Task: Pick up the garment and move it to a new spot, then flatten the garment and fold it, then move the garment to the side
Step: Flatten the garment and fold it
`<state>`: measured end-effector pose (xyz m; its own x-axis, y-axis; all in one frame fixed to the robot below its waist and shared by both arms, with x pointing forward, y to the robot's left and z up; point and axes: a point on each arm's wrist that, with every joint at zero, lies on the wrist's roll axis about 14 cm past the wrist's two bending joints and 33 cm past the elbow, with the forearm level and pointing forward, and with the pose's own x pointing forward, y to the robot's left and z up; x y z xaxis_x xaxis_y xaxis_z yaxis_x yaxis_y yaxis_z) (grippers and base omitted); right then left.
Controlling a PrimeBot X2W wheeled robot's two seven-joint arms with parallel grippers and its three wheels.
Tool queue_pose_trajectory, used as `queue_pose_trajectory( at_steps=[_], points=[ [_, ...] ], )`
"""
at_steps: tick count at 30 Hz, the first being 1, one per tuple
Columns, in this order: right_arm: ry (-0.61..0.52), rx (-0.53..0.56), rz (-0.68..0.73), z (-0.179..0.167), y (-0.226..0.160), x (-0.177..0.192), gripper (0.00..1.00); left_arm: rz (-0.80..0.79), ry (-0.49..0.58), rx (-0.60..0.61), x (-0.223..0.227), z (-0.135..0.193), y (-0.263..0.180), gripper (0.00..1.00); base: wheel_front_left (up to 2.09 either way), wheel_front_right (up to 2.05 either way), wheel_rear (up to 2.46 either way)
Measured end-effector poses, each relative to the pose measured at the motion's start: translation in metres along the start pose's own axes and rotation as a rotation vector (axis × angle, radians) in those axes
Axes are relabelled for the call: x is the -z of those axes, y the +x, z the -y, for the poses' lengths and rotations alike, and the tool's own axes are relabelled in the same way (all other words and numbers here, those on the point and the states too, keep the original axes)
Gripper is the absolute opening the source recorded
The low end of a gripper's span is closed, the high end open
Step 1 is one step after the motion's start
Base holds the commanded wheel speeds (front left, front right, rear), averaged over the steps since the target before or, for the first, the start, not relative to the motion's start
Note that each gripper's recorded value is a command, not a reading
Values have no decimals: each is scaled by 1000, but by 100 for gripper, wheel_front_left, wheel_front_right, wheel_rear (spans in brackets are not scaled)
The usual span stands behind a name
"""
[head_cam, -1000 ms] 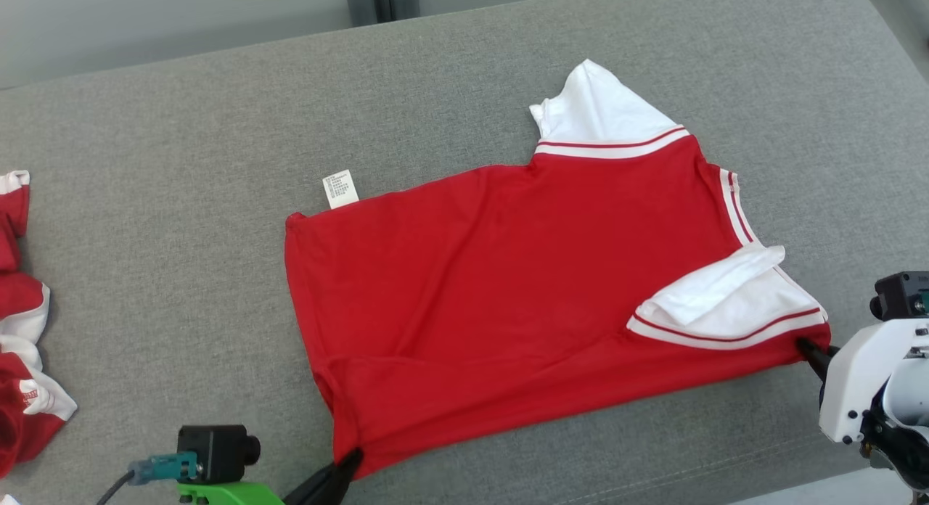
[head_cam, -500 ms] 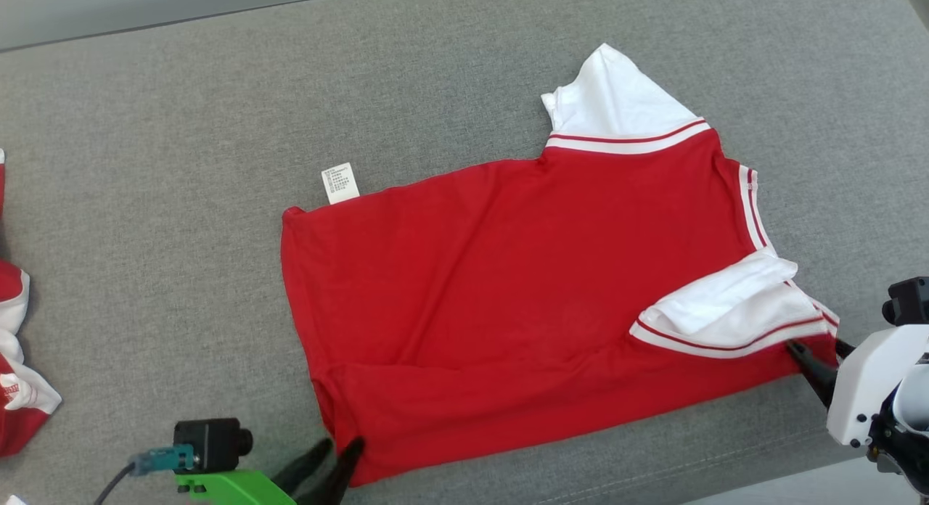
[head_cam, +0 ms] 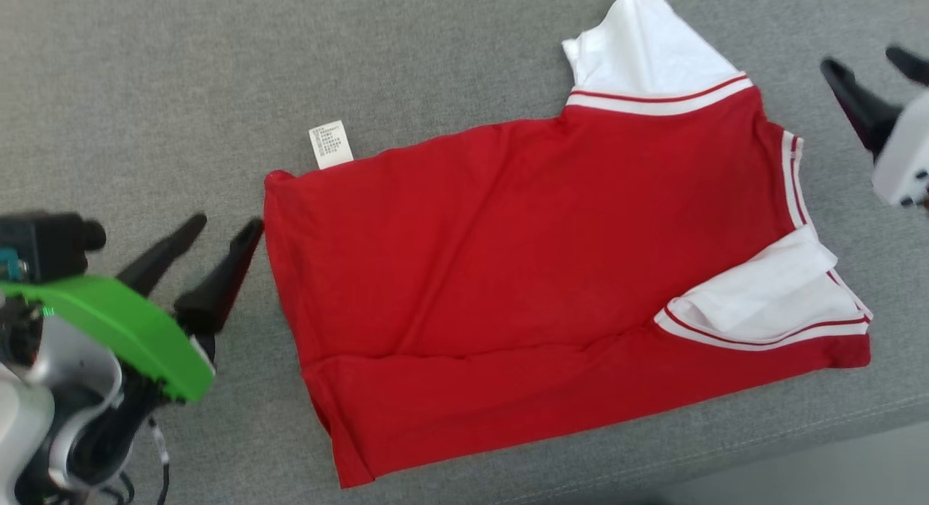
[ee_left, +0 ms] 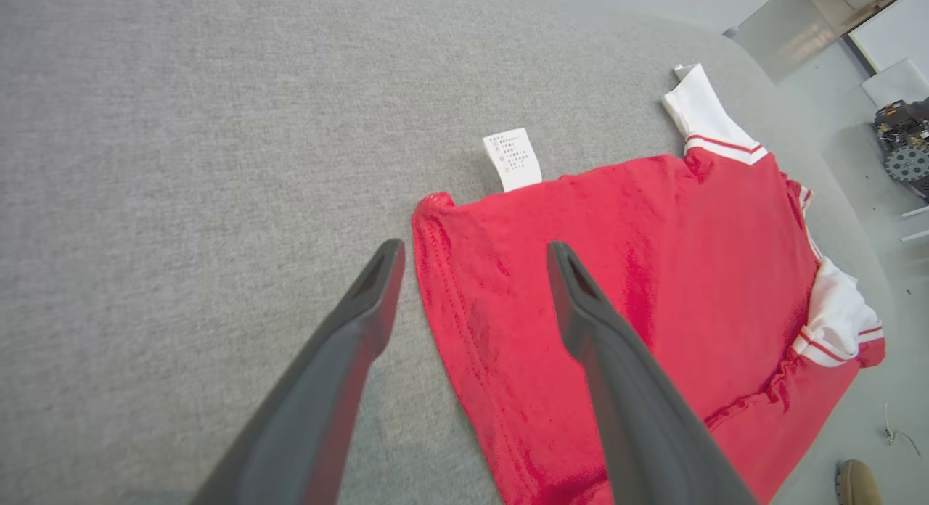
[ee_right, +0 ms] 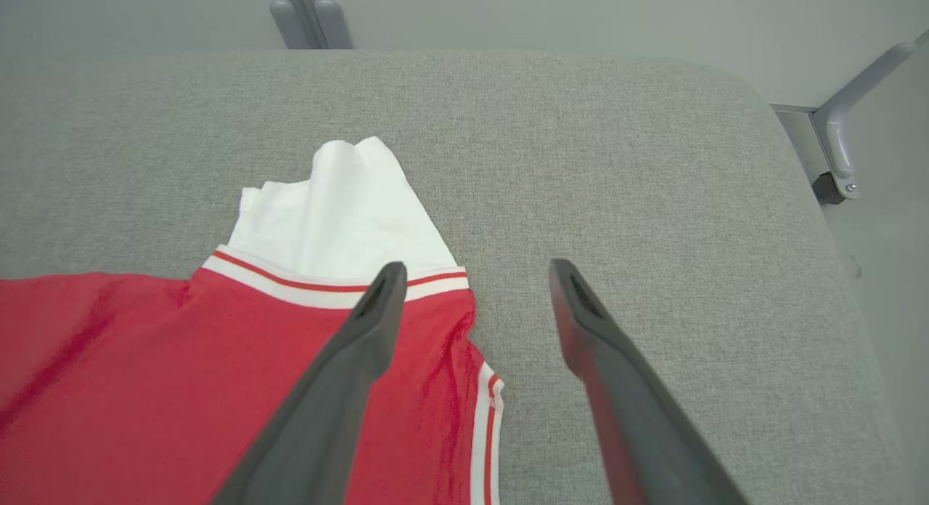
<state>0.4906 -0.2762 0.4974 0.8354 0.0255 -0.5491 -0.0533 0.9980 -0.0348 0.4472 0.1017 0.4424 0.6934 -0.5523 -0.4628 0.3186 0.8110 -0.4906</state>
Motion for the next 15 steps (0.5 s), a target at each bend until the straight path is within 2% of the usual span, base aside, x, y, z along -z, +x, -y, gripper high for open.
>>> queue_pose_trajectory(
  at_steps=[4,9,15],
  points=[
    [-36,-13,-6,-19,56,-20,100,-26,19,22,-8,-8,40,100,0,0,0],
    [-70,-18,-91,-37,117,0,100,-118,42,42,15,-13,69,100,0,0,0],
    [-79,-76,-153,-69,161,20,100,-167,56,48,25,-19,72,100,0,0,0]
  ],
)
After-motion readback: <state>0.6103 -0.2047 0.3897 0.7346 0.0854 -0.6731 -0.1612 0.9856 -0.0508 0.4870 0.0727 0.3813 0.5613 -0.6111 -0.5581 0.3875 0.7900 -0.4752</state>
